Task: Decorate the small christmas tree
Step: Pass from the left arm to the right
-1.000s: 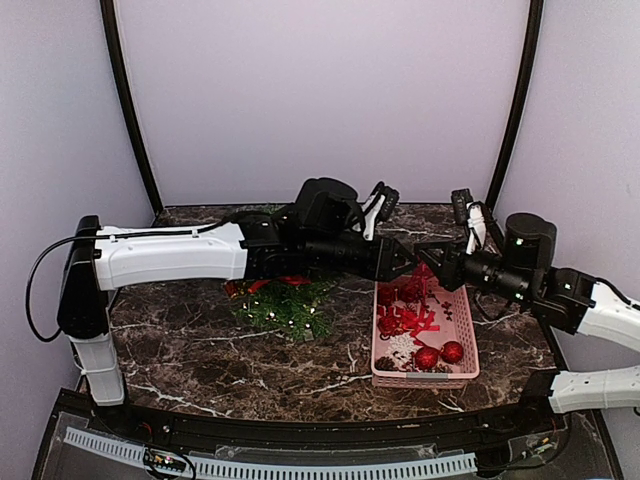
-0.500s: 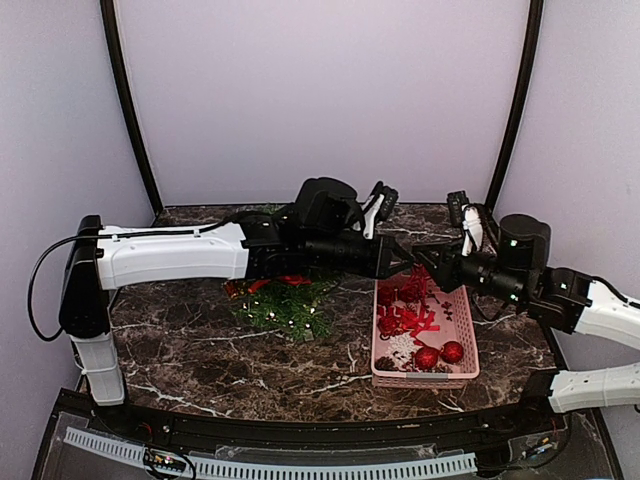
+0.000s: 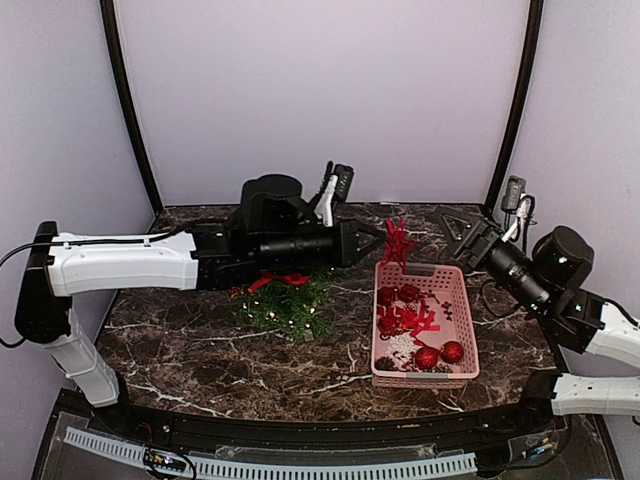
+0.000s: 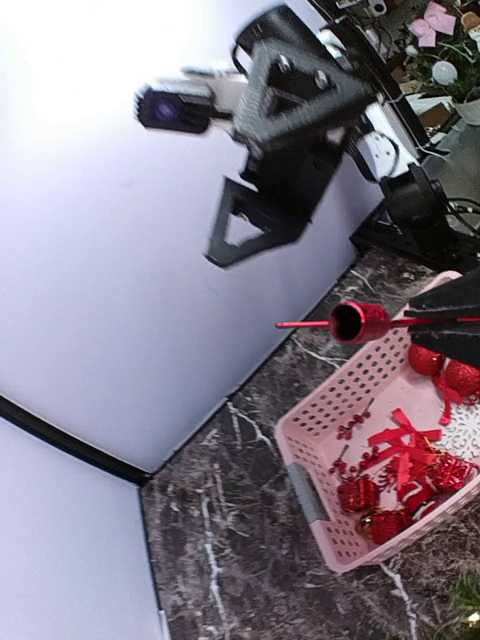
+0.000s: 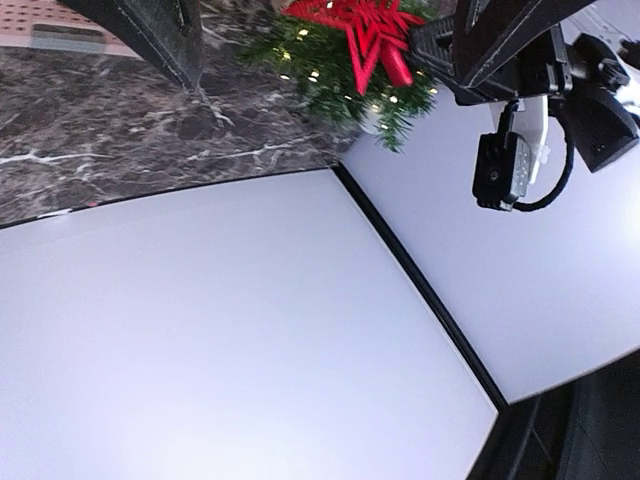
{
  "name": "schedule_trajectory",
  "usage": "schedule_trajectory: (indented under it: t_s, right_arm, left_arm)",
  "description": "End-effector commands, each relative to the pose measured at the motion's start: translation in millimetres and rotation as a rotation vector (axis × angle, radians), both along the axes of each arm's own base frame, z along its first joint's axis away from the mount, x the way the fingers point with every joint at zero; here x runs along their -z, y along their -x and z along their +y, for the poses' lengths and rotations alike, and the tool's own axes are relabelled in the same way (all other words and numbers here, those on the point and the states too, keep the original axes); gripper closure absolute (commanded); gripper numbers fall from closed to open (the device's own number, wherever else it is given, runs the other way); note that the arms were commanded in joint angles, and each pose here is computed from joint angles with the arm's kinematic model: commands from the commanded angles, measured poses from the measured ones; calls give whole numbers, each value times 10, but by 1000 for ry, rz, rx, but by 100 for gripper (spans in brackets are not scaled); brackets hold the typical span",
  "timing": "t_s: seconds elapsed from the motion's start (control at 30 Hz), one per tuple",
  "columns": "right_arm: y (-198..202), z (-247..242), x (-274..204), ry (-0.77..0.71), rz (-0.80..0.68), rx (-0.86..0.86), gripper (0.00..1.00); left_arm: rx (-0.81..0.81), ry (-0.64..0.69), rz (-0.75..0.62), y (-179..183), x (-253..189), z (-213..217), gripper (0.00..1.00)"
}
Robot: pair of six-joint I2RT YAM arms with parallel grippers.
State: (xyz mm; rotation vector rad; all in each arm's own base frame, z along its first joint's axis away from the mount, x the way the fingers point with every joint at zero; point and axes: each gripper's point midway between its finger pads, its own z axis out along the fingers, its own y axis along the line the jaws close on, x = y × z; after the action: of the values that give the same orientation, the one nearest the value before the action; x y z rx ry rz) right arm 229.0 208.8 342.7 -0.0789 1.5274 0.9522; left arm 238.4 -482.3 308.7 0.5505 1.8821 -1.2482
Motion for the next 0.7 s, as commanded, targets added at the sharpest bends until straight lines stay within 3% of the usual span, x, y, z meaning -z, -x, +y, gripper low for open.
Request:
schedule_trajectory:
  t_s: [0.0,0.1,0.33,0.57,0.67]
  right_arm:
    - [124,154,-305,-259,-79,-138,14]
    - [200,377,-354,-275,-106,-258,17]
    - [447,870,-624,-271,-189,-525,28]
    - [559,1071,-847,-282,-243,-589,33]
    - [524,1113,-867,-295,-232,-580,44]
  left_arm:
    - [-78,321,-152,4,-990,462,100]
    - [-85,438,-201,76,-1262,666,100]
    - [-67,526,-238,197,-1463,840,100]
    - [-63,548,-237,255,-1460,930,100]
    - [-52,549,-236,273,-1458,926,100]
